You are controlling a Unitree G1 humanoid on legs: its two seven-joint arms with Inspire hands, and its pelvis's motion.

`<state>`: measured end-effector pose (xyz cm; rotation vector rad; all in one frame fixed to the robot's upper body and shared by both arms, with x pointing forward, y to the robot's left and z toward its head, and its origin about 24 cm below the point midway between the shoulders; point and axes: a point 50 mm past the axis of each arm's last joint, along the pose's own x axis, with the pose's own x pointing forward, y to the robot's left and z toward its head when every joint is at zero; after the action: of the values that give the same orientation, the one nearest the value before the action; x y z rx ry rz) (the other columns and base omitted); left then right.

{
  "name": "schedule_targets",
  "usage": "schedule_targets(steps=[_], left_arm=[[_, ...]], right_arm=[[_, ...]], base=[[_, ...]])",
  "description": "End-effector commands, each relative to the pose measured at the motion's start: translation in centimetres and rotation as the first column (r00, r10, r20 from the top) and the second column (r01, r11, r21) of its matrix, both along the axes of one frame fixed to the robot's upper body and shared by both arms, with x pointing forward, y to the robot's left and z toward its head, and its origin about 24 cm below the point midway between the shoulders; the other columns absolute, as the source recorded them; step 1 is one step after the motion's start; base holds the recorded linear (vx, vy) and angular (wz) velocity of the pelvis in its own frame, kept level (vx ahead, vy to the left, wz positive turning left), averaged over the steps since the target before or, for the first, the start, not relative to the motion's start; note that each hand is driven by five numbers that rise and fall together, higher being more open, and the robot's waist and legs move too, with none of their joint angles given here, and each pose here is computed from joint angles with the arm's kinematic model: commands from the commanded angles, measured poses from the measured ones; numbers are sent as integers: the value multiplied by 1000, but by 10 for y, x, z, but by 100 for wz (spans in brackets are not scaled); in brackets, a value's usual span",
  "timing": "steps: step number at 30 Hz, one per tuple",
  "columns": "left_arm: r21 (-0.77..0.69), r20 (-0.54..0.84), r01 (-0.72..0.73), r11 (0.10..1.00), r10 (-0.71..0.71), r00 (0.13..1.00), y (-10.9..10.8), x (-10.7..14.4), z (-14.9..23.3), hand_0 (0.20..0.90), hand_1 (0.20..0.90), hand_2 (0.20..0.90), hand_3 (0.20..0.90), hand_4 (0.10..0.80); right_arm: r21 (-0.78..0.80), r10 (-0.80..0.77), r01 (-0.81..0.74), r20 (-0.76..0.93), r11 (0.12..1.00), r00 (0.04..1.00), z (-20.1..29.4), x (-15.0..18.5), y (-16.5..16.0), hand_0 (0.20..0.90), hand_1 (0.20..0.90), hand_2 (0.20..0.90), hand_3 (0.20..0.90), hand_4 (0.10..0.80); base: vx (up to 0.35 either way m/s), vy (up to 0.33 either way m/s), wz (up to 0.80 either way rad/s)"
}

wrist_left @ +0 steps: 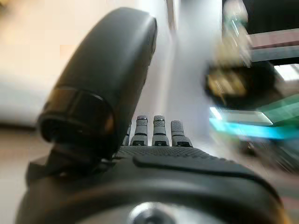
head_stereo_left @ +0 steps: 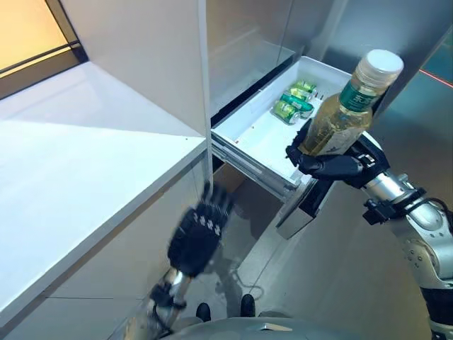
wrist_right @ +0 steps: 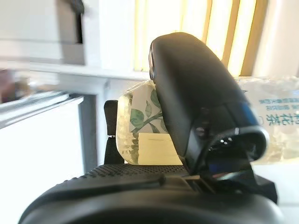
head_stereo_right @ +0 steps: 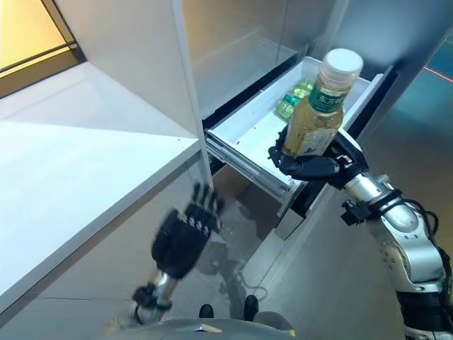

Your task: Put drinks into fridge and close the fridge

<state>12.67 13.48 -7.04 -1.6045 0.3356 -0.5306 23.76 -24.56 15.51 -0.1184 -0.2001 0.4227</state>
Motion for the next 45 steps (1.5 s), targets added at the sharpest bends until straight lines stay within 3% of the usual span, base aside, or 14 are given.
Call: schedule_targets(steps=[1,7,8,9,10,14,19,30,38,45], left_arm=[[50,78,56,997,-60,995,2,2,-2,900,900,900,900,800],[439,-133,41,897,20,991,32,-10,-35,900,900,900,900,800],[545,-154,61,836,28,988,41,-10,-39,900,900,900,900,800],[732,-199,91,676,83,976,58,-10,-45,900,900,900,900,800],[762,-198,97,641,88,976,60,-9,-46,900,900,900,900,800],[920,-255,189,343,159,954,82,-5,-53,900,900,900,900,800],[924,-350,305,232,186,918,91,-23,-66,900,900,900,900,800],[831,-548,550,80,277,789,127,-83,-81,900,900,900,900,800],[840,-521,542,15,300,799,142,-81,-75,900,900,900,900,800],[887,-438,461,-11,294,850,154,-57,-64,900,900,900,900,800]], right_arm=[[51,-120,108,431,993,894,81,-10,-30,300,300,300,200,100],[-70,-143,194,446,978,883,95,-7,-38,300,300,300,200,100],[-100,-137,202,448,974,883,103,-2,-37,300,300,300,200,100],[-144,-125,209,442,967,888,116,5,-37,300,300,300,200,100],[-153,-124,211,439,965,890,118,7,-37,300,300,300,200,100],[-261,-108,219,381,940,918,133,30,-36,300,300,300,200,100],[-335,-114,222,314,916,943,136,53,-33,300,300,300,200,100],[-462,-183,242,169,853,968,144,95,-36,300,300,300,200,100],[-526,-330,297,33,797,943,118,115,-52,300,300,300,200,100],[-602,-502,374,-52,706,864,106,122,-82,300,300,300,200,100]], base=[[7,22,-9],[11,3,-15],[38,-19,-33],[39,-22,-28],[44,-30,-20],[55,-42,-13],[77,-56,2],[136,-63,14],[57,-72,17],[-128,-45,15]])
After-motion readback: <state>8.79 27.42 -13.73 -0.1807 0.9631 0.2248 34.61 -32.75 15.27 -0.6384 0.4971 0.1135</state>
